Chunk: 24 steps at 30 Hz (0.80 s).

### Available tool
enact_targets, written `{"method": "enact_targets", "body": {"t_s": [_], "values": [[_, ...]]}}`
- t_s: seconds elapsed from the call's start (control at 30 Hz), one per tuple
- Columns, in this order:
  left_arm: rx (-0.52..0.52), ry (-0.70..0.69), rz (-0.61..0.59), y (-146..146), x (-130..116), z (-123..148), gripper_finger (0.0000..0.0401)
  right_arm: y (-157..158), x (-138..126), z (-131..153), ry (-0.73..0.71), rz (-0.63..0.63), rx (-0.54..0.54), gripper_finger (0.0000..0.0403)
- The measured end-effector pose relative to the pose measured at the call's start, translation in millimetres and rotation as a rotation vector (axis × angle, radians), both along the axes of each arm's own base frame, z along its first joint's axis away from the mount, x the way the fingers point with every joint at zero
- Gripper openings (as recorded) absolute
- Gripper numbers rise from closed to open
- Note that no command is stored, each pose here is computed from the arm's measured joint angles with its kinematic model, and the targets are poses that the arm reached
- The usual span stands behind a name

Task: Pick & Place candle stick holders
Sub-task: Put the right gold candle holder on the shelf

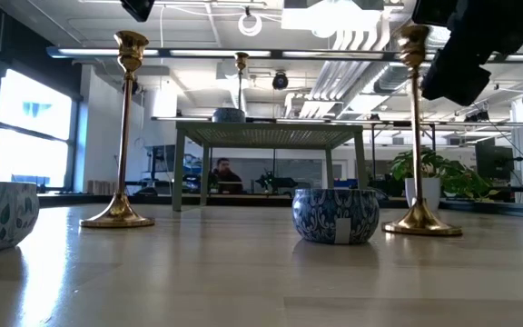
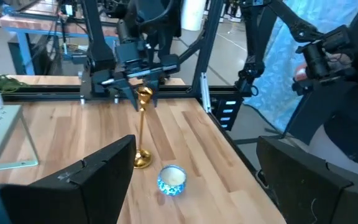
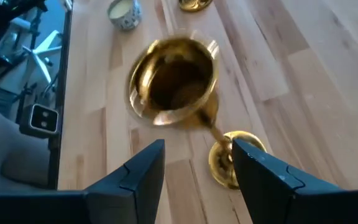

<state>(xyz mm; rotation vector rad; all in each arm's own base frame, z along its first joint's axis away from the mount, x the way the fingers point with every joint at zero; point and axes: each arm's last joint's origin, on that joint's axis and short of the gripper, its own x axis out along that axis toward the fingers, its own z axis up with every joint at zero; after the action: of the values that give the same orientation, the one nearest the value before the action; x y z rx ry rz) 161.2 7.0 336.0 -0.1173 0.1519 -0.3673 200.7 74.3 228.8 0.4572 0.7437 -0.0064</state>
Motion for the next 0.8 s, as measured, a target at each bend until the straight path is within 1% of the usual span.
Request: {"method": "enact_targets", "body": {"t_s": [0.13, 0.2, 0.27, 0.4, 0.5, 0.8], "values": [[-0.012, 0.004, -0.017, -0.5, -0.2, 0.0, 0.0328, -1.1, 0.3, 0.3, -0.014, -0.042, -0.032, 0.0181], [-0.012, 0.004, -0.017, -0.5, -0.2, 0.0, 0.0328, -3.0, 0.8, 0.4, -0.02, -0.098, -0.03, 0.0181], [-0.012, 0.003, -0.017, -0.5, -0.2, 0.1, 0.0328, -5.5, 1.7, 0.4, -0.02, -0.123, -0.025, 0.0181], [-0.02, 0.004, -0.017, -0.6, -0.8, 0.4, 0.0328, -5.2, 2.0, 0.2, 0.0, -0.052, 0.022, 0.0181], [-0.038, 0.011, -0.014, -0.6, -0.8, 0.4, 0.0328, -3.4, 3.6, 2.5, -0.032, -0.002, 0.011, 0.0181], [-0.04, 0.012, -0.014, -0.6, -0.8, 0.4, 0.0328, -2.9, 6.3, 6.2, -0.079, -0.014, 0.02, 0.0181]]}}
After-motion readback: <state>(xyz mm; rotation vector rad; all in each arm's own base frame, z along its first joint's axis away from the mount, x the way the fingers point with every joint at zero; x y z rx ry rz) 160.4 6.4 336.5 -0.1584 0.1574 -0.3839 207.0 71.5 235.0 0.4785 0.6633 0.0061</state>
